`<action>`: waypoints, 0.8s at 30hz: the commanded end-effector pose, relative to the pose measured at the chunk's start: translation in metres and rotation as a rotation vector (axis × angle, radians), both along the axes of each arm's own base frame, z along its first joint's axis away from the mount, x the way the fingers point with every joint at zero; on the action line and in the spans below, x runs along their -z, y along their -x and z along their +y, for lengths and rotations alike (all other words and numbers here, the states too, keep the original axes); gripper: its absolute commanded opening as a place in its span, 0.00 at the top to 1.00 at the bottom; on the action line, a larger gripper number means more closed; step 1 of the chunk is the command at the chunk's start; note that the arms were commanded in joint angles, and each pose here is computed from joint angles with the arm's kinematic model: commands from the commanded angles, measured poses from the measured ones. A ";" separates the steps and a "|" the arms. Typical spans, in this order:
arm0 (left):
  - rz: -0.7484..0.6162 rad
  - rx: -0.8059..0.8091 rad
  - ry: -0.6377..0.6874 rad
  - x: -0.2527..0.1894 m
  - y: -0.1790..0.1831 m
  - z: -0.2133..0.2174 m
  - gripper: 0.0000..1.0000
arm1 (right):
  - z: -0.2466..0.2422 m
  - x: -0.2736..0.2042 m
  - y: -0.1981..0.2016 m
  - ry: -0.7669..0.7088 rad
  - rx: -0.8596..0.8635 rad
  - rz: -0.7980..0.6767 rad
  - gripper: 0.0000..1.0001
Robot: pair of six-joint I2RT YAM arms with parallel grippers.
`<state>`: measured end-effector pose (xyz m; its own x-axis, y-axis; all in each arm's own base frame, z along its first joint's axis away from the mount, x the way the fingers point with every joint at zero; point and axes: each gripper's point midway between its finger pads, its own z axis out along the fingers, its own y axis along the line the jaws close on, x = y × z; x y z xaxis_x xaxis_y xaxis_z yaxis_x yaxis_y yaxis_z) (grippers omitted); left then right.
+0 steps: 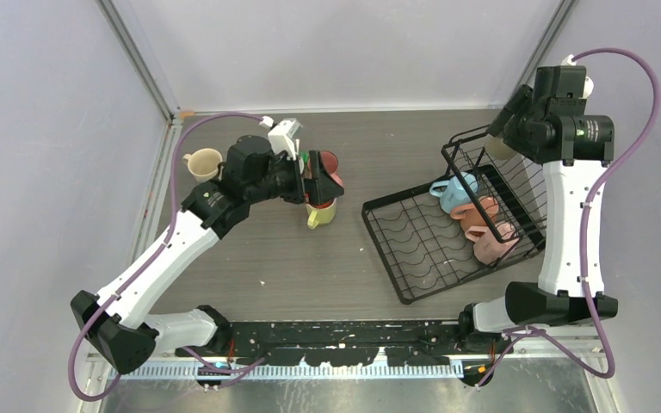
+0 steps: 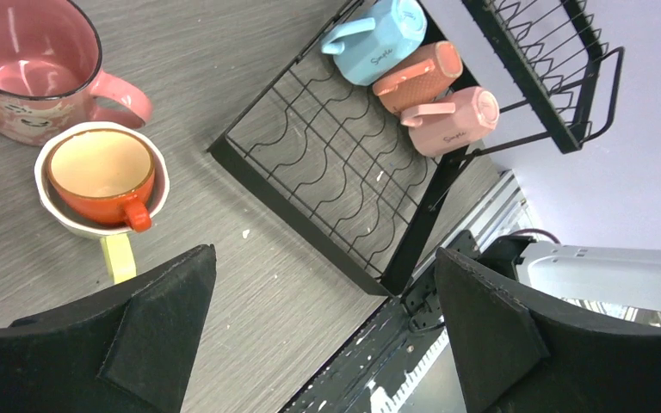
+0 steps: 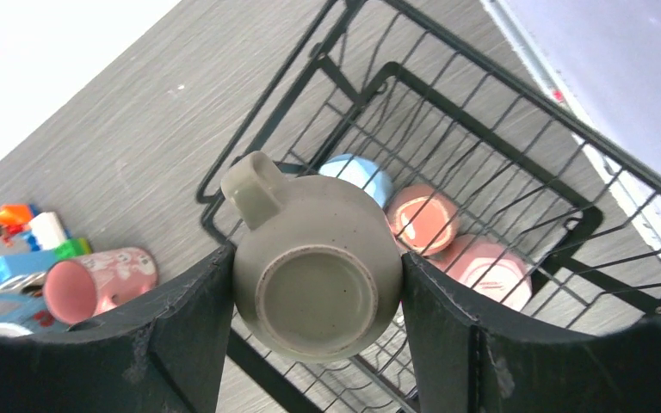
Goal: Unload the cups from the dish rack
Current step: Unload the cup from the dish rack.
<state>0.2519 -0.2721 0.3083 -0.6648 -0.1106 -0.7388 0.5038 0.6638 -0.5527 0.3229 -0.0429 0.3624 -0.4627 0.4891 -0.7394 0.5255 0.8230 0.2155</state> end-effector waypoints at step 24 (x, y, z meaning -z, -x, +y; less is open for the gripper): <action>-0.126 0.061 0.498 -0.093 -0.019 -0.024 0.04 | 0.251 -0.051 -0.015 -0.703 -0.617 -0.244 0.60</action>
